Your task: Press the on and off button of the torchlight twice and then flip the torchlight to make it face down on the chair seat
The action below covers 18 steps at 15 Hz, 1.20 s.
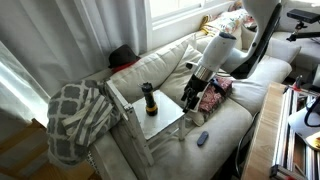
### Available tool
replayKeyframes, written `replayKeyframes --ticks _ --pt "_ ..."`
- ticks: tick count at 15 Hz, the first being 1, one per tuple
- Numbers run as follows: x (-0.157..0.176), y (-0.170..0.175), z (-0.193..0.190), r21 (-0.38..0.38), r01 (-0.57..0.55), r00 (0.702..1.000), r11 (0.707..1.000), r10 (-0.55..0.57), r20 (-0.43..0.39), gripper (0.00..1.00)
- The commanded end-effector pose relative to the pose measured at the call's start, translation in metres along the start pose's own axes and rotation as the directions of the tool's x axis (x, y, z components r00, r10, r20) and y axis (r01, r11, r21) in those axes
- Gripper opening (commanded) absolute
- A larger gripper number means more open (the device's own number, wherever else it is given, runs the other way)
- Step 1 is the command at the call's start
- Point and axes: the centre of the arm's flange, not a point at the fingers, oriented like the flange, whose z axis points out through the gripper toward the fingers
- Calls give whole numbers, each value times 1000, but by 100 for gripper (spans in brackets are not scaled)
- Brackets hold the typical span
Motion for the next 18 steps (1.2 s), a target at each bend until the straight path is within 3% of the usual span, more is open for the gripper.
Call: replayKeyframes --ticks 1,9,18 --pt "34 8 -65 -17 -21 1000 1000 21 -3 100" --pt "53 10 -131 -131 4 988 991 -24 -155 100" --pt "51 11 -180 -166 26 975 986 -62 -215 100"
